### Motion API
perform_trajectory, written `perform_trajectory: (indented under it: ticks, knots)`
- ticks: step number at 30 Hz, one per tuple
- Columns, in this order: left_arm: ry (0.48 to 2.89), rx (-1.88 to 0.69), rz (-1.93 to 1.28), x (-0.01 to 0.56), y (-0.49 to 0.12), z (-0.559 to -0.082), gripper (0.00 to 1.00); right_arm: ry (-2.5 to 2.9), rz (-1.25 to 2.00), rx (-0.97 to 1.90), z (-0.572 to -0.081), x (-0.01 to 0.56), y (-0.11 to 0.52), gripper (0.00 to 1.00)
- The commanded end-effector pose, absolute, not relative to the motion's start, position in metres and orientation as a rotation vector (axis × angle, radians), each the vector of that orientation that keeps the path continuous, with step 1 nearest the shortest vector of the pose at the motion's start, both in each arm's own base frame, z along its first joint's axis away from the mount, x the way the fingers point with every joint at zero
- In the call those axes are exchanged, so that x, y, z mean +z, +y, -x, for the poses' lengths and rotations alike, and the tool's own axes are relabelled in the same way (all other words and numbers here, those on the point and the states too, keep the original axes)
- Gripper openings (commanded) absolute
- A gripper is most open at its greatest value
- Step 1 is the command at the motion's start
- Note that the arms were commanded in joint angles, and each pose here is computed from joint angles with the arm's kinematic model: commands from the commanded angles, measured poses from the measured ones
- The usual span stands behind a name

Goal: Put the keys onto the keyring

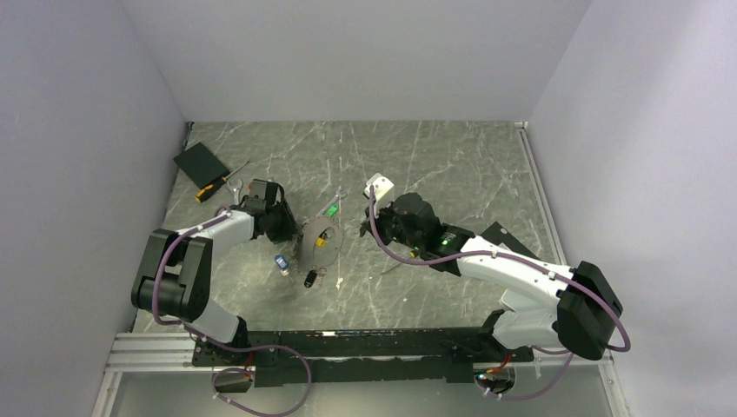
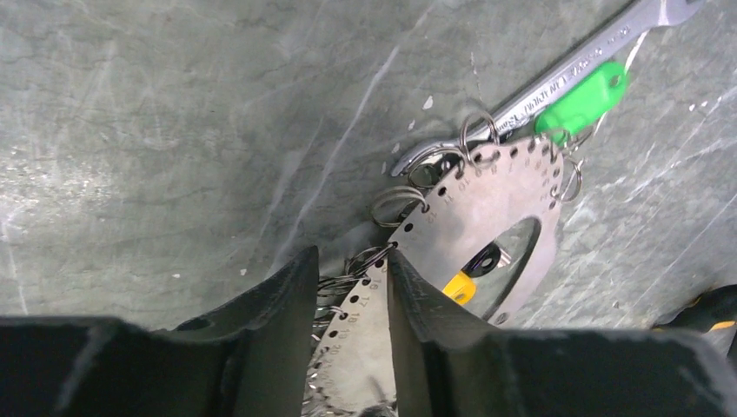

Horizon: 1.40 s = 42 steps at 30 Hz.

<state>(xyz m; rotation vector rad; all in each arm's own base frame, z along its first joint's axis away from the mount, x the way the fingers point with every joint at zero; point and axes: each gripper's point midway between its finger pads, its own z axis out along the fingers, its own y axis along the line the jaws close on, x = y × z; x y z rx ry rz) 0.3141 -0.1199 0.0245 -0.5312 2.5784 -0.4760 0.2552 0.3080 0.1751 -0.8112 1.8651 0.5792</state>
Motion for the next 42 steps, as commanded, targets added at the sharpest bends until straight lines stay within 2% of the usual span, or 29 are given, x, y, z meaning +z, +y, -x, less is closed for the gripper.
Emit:
perform_trajectory:
  ticks: [1, 7, 12, 23, 34, 38, 42]
  knots:
    - [2.605, -0.511, 0.49, 0.018, -0.128, -0.304, 0.32, 1.827, 0.796, 0.613, -0.256, 0.19, 0.316, 0.0]
    - [2.555, -0.498, 0.448, 0.035, -0.126, -0.304, 0.12, 1.83, 0.797, 0.609, -0.257, 0.189, 0.316, 0.0]
    - [2.504, -0.515, 0.382, 0.054, -0.128, -0.305, 0.0, 1.834, 0.797, 0.604, -0.258, 0.187, 0.316, 0.0]
    - [2.458, -0.422, 0.276, 0.074, -0.121, -0.296, 0.0, 1.835, 0.796, 0.604, -0.258, 0.187, 0.316, 0.0]
    - [2.3, -0.168, 0.204, 0.182, -0.091, -0.307, 0.0, 1.813, 0.762, 0.608, -0.258, 0.195, 0.312, 0.0]
    - [2.379, -0.06, 0.027, 0.201, -0.089, -0.303, 0.0, 1.796, 0.736, 0.619, -0.256, 0.202, 0.309, 0.0]
    - [2.53, 0.05, -0.155, 0.191, -0.097, -0.298, 0.0, 1.789, 0.678, 0.624, -0.255, 0.211, 0.302, 0.0]
